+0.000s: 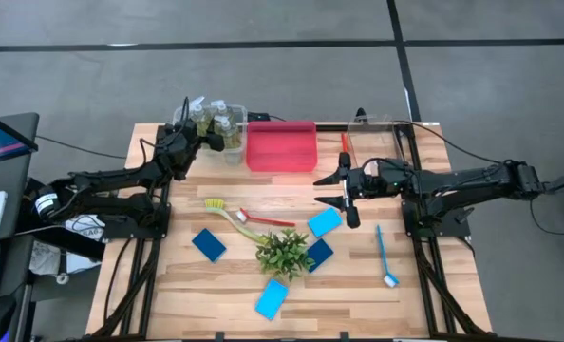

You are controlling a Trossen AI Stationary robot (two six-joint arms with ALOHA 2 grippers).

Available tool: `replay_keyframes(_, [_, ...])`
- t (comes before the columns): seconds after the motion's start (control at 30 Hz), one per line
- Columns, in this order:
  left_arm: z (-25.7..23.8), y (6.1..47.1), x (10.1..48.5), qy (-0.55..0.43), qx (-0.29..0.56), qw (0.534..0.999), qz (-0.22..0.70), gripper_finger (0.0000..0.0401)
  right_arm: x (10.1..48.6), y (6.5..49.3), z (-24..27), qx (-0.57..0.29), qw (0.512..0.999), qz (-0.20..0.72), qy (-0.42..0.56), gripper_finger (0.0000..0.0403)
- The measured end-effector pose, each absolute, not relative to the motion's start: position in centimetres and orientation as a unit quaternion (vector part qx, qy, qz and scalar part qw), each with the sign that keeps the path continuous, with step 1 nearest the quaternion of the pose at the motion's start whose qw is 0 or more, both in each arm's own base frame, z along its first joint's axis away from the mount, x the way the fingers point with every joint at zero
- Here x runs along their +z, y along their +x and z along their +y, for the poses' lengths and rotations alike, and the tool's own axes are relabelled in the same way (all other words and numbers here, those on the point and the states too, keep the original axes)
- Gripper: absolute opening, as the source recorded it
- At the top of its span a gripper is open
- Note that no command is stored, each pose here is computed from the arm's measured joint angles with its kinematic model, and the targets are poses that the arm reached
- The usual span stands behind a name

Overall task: Pick & Place Kitchen Sink Supplies
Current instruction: Put the yellow dishwashing liquid into the white bin

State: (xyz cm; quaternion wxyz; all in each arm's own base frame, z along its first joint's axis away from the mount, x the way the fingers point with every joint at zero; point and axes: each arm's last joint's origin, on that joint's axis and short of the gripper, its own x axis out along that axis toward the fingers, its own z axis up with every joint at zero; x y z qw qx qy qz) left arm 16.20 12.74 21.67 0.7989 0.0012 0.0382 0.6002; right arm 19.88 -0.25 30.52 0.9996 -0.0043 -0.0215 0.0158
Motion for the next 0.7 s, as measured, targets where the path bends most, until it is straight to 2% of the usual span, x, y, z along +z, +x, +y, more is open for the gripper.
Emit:
replay_keyframes(0.4, [11.7,16.9,21.1,-0.004,0.58,0.812,0.062,0.0287,30.5,19.9,-0.2,0.016,1.0,-0.021,-0.001,0.0181])
replay_keyframes(0.7, [11.3,17.0,21.0,0.012,0.594,0.801,0.077,0.0287,30.5,19.9,-0.2,0.016,1.0,-0.021,0.0,0.0184])
